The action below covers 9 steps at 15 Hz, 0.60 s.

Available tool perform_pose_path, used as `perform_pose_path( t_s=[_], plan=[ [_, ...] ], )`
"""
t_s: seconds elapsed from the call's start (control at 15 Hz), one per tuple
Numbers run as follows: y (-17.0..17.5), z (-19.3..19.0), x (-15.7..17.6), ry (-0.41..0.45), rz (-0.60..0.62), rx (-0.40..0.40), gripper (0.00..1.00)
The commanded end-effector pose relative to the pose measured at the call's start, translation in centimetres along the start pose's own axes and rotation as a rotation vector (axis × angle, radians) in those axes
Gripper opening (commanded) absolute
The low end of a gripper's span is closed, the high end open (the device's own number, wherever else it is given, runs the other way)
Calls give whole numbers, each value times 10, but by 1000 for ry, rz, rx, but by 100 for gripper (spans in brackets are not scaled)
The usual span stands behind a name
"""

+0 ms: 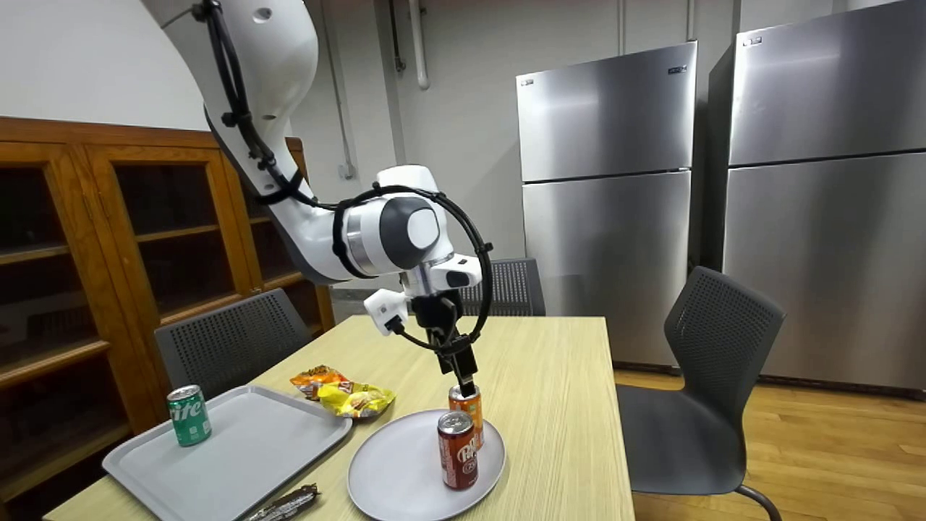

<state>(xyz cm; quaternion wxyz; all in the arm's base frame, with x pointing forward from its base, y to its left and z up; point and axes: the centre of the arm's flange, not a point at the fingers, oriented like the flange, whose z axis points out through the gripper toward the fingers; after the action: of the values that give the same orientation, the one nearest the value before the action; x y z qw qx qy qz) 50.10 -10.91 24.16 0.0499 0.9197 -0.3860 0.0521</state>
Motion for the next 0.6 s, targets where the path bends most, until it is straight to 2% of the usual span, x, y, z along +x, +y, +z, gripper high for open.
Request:
perform_pose_path(
  t_s=[0.0,0.53],
  plan=[
    [-18,12,18,16,24,-13,100],
    [-42,39,33,2,16,-28,100]
  ],
)
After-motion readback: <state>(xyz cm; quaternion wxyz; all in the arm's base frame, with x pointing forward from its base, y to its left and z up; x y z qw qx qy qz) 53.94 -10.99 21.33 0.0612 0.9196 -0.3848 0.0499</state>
